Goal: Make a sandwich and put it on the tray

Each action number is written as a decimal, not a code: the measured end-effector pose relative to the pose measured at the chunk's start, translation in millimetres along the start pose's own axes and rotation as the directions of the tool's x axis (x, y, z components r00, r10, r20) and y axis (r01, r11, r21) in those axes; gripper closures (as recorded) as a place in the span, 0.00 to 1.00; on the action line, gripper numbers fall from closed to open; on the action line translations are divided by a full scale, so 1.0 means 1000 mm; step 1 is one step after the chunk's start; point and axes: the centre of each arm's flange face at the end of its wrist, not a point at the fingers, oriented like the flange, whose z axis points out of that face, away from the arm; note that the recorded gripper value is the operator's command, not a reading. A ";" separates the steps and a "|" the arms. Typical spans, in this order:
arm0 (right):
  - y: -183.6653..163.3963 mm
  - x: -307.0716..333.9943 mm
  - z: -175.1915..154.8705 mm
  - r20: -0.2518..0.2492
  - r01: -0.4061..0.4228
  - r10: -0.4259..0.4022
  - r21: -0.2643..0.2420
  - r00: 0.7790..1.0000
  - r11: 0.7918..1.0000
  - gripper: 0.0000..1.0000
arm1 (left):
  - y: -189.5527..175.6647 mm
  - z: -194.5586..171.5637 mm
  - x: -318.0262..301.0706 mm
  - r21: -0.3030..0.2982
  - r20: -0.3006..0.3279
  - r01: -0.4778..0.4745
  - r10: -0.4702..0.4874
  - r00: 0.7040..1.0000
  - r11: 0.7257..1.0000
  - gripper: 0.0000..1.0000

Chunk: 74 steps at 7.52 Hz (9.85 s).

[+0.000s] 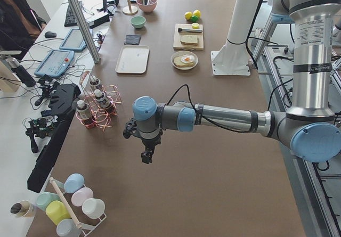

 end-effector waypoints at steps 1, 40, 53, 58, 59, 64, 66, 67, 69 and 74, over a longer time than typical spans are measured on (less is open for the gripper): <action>0.000 0.000 0.000 0.000 -0.001 0.001 -0.001 1.000 1.000 0.00 | 0.000 0.000 0.000 0.001 0.000 -0.001 0.001 1.000 1.000 0.02; -0.105 -0.383 0.002 0.328 -0.260 0.191 0.182 0.925 0.948 0.00 | -0.188 -0.064 0.452 0.315 -0.271 0.205 -0.119 0.955 0.927 0.02; 0.034 -0.498 0.153 0.256 -0.205 0.171 0.113 0.951 0.972 0.45 | -0.176 -0.037 0.468 0.316 -0.288 0.270 -0.179 0.941 0.910 0.02; 0.040 -0.492 0.171 0.227 -0.208 0.183 0.092 0.957 0.974 1.00 | -0.176 -0.038 0.468 0.318 -0.289 0.267 -0.175 0.941 0.910 0.02; 0.040 -0.493 0.170 0.230 -0.220 0.195 0.089 0.954 0.971 1.00 | -0.176 -0.038 0.468 0.319 -0.288 0.265 -0.173 0.942 0.910 0.02; 0.036 -0.502 0.142 0.294 -0.303 0.269 0.078 0.917 0.950 1.00 | -0.177 -0.038 0.469 0.320 -0.286 0.259 -0.168 0.943 0.911 0.02; 0.027 -0.505 0.110 0.384 -0.309 0.263 0.062 0.885 0.949 1.00 | -0.177 -0.037 0.468 0.319 -0.285 0.259 -0.169 0.944 0.911 0.02; 0.025 -0.508 0.101 0.445 -0.325 0.267 0.059 0.855 0.944 1.00 | -0.177 -0.037 0.468 0.319 -0.285 0.260 -0.169 0.944 0.912 0.02; 0.014 -0.519 0.103 0.563 -0.345 0.252 0.063 0.787 0.937 1.00 | -0.176 -0.037 0.467 0.318 -0.284 0.260 -0.170 0.943 0.912 0.02; 0.003 -0.599 0.128 0.678 -0.381 0.233 0.076 0.698 0.921 1.00 | -0.176 -0.034 0.467 0.315 -0.283 0.262 -0.173 0.943 0.912 0.02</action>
